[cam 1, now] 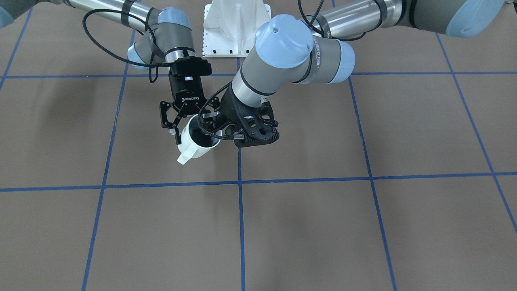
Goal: Left arm hands cup to right arm to dump lemon
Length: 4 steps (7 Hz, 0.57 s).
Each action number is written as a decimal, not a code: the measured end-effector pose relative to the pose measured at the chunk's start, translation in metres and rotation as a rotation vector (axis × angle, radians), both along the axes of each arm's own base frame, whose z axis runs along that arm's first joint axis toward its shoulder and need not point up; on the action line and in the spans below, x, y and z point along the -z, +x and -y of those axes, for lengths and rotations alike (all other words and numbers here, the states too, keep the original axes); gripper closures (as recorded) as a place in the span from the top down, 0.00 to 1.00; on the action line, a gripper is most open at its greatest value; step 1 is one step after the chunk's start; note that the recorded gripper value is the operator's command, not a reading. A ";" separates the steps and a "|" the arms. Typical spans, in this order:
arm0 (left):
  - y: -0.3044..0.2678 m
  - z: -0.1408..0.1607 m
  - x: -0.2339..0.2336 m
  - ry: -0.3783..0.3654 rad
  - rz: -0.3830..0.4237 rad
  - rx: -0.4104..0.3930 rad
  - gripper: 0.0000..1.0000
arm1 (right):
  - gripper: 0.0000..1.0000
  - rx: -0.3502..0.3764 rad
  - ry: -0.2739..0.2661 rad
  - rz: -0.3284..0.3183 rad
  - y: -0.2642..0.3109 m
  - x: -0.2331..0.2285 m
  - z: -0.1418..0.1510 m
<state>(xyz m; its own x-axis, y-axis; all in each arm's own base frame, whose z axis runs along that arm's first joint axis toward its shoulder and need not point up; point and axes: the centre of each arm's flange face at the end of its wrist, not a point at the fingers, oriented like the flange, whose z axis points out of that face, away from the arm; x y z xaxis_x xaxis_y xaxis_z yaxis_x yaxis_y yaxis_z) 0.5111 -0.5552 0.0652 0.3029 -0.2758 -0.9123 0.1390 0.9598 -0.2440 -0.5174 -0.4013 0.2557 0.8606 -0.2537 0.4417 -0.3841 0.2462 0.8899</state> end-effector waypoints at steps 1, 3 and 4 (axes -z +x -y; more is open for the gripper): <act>0.002 0.001 0.000 -0.001 0.002 -0.001 0.45 | 0.32 0.000 0.000 0.000 0.000 0.000 0.000; 0.004 0.002 -0.001 -0.003 0.005 -0.001 0.41 | 0.32 0.000 0.000 0.000 0.000 0.000 -0.001; 0.005 0.003 -0.002 -0.003 0.008 -0.001 0.38 | 0.32 0.000 0.000 -0.001 0.000 0.000 -0.001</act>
<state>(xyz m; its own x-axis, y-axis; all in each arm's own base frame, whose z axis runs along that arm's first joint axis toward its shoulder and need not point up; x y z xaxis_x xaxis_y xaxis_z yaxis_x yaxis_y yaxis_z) 0.5158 -0.5580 0.0671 0.3103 -0.2787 -0.9089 0.1401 0.9590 -0.2462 -0.5178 -0.4006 0.2560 0.8608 -0.2543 0.4409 -0.3833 0.2461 0.8902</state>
